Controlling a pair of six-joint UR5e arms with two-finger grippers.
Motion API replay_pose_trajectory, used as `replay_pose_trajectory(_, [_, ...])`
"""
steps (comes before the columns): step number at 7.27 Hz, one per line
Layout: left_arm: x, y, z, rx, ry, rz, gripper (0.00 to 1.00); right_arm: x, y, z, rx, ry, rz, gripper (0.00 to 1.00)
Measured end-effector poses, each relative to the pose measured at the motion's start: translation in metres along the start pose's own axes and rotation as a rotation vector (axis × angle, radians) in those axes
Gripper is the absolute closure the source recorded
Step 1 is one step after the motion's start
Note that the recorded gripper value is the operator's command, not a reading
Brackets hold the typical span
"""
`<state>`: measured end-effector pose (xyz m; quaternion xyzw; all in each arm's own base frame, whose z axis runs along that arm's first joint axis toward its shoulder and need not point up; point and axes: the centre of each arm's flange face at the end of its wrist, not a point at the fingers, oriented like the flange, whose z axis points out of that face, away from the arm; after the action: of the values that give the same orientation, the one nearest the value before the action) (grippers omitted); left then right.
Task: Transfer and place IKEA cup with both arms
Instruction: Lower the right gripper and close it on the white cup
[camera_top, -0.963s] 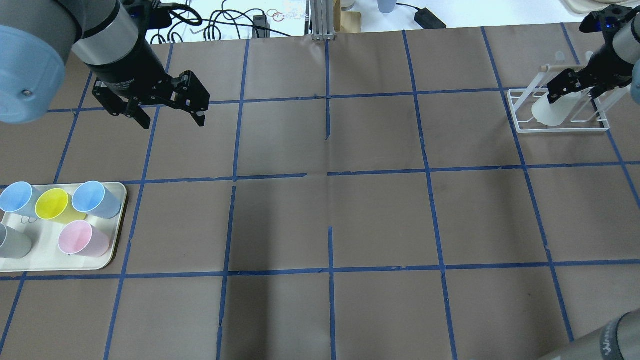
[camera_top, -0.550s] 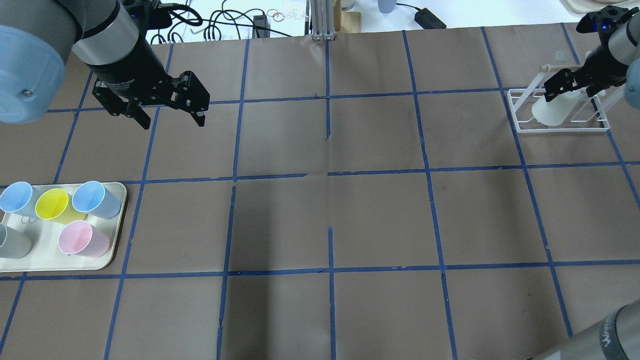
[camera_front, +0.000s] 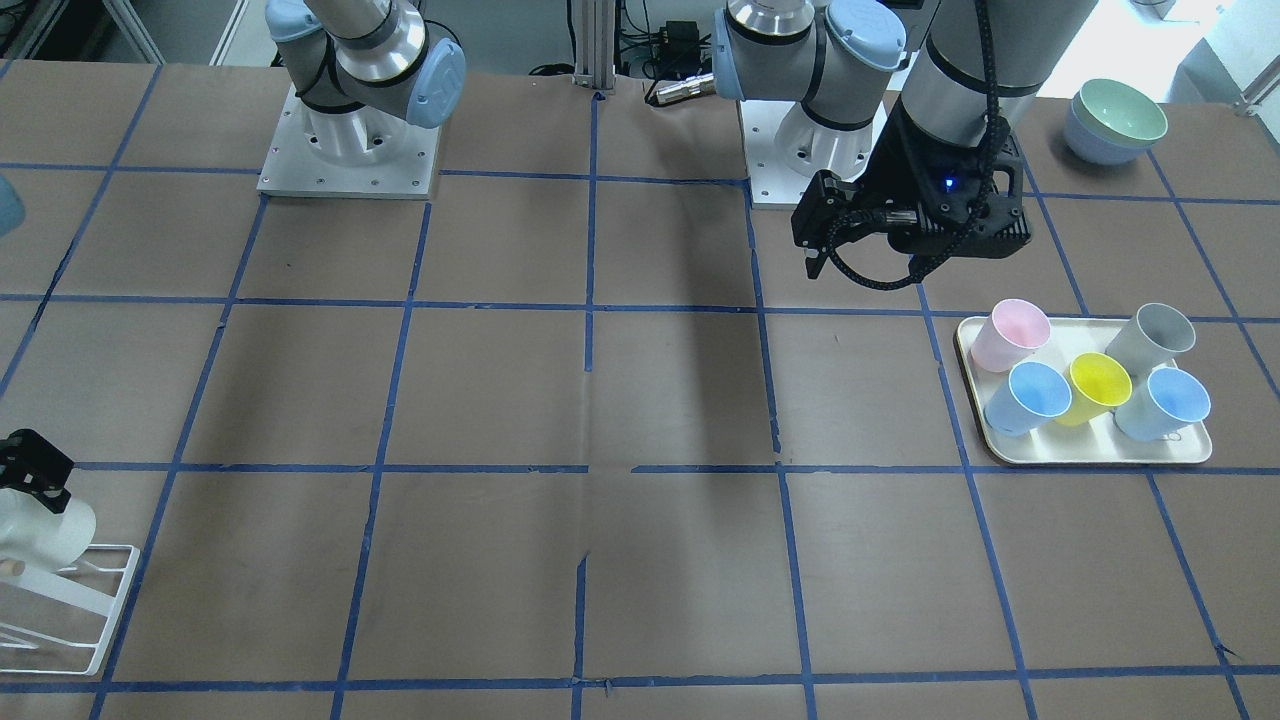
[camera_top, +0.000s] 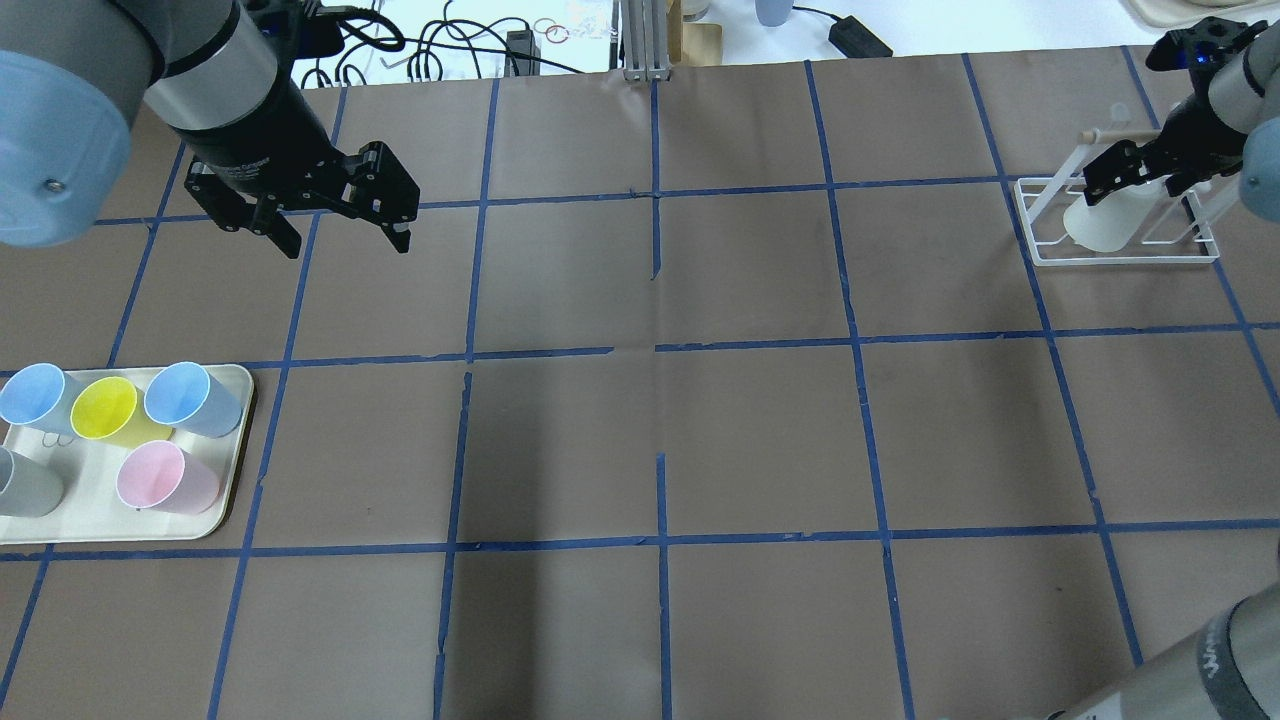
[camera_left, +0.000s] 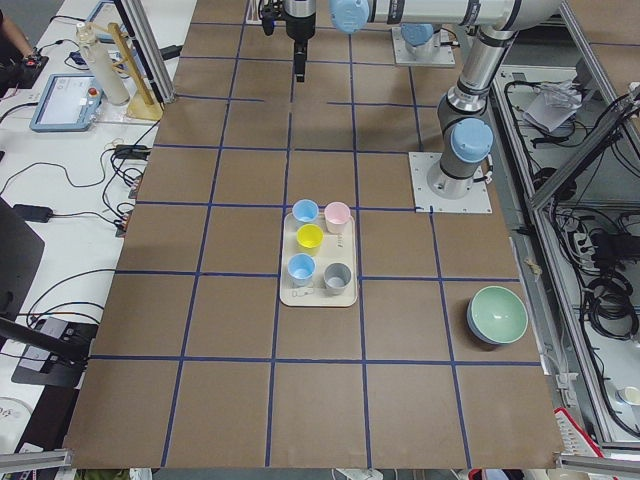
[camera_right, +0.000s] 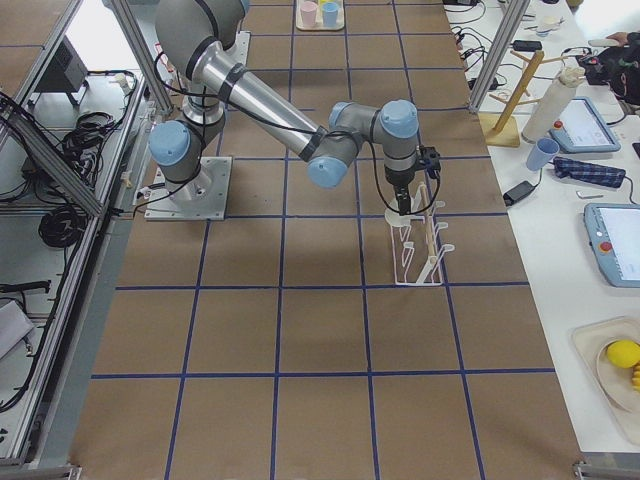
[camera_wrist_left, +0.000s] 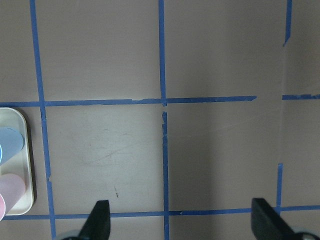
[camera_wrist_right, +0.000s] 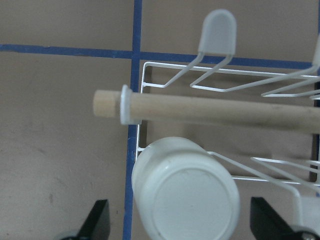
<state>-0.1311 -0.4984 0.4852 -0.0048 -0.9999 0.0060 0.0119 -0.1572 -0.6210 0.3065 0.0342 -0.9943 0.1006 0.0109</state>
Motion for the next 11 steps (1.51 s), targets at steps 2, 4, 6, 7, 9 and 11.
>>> replay_pose_trajectory(2, [-0.0008, -0.0003, -0.0001, 0.001, 0.000, -0.001, 0.00, -0.0012, -0.0014, 0.0026, 0.008, -0.019, 0.000, 0.07])
replay_pose_trajectory(4, [-0.0013, -0.0004, -0.0001, 0.001, 0.000, -0.002, 0.00, -0.0018, -0.0027, 0.0030, 0.016, -0.028, -0.003, 0.07])
replay_pose_trajectory(6, [-0.0015, -0.0003, 0.0000, 0.000, 0.000, -0.003, 0.00, -0.0011, -0.0042, 0.0023, 0.029, -0.021, -0.006, 0.08])
replay_pose_trajectory(7, [-0.0015, -0.0004, 0.0000, 0.000, 0.000, -0.003, 0.00, -0.0010, -0.0045, 0.0023, 0.032, -0.020, -0.007, 0.09])
replay_pose_trajectory(9, [-0.0015, -0.0005, -0.0001, 0.001, 0.000, -0.003, 0.00, -0.0009, -0.0046, 0.0027, 0.032, -0.019, -0.007, 0.19])
replay_pose_trajectory(11, [-0.0015, -0.0004, 0.0000, 0.000, 0.000, -0.003, 0.00, -0.0007, -0.0044, 0.0032, 0.030, -0.019, -0.007, 0.58])
